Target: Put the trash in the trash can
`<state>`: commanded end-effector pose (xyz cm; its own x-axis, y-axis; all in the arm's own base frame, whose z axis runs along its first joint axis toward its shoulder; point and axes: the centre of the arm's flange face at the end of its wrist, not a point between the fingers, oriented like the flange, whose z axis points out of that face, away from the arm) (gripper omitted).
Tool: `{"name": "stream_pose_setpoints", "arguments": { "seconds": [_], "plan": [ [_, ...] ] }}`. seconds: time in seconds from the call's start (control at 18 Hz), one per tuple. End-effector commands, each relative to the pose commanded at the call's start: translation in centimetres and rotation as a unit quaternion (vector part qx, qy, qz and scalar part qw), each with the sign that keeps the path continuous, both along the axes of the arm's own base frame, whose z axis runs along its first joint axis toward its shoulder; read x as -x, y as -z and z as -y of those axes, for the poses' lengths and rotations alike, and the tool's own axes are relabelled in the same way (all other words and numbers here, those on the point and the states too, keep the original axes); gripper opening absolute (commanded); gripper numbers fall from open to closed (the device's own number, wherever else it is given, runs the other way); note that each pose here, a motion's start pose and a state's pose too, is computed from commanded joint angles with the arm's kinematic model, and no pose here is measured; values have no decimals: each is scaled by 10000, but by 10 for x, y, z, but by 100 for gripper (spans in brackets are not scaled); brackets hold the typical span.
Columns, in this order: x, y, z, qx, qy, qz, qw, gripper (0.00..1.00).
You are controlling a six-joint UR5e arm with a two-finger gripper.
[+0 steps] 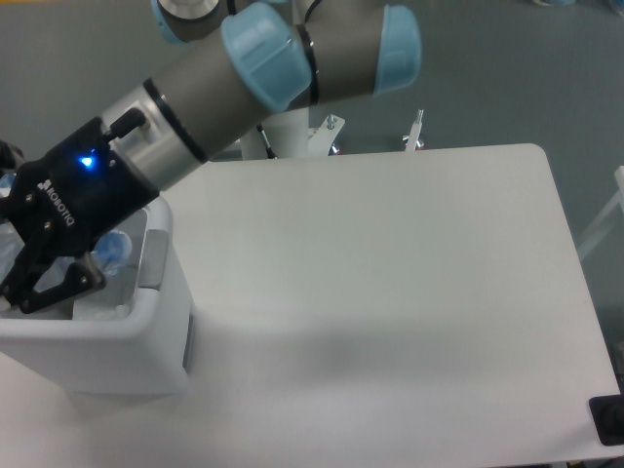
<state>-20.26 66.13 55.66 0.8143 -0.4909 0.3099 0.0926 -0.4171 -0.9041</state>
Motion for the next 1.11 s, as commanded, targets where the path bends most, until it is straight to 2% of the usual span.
{"name": "stream_pose_setpoints", "arguments": {
  "seconds": [0.11, 0.17, 0.22, 0.33, 0.39, 0.72, 0.89, 1.11],
  "plan": [
    [0, 9, 0, 14, 21, -41, 10000, 64],
    [0, 12, 0, 8, 38, -64, 10000, 76],
    [0, 12, 0, 14, 38, -60, 10000, 83],
    [-1, 20, 0, 81, 43, -20, 10000, 88],
    [-2, 23, 1, 105, 41, -13, 9999, 99],
    [6, 17, 9, 68, -44, -39, 10000, 100],
    [48, 15, 24, 51, -363, -49, 9993, 100],
    [136, 24, 63, -13, -976, -211, 9950, 100]
  ]
}}
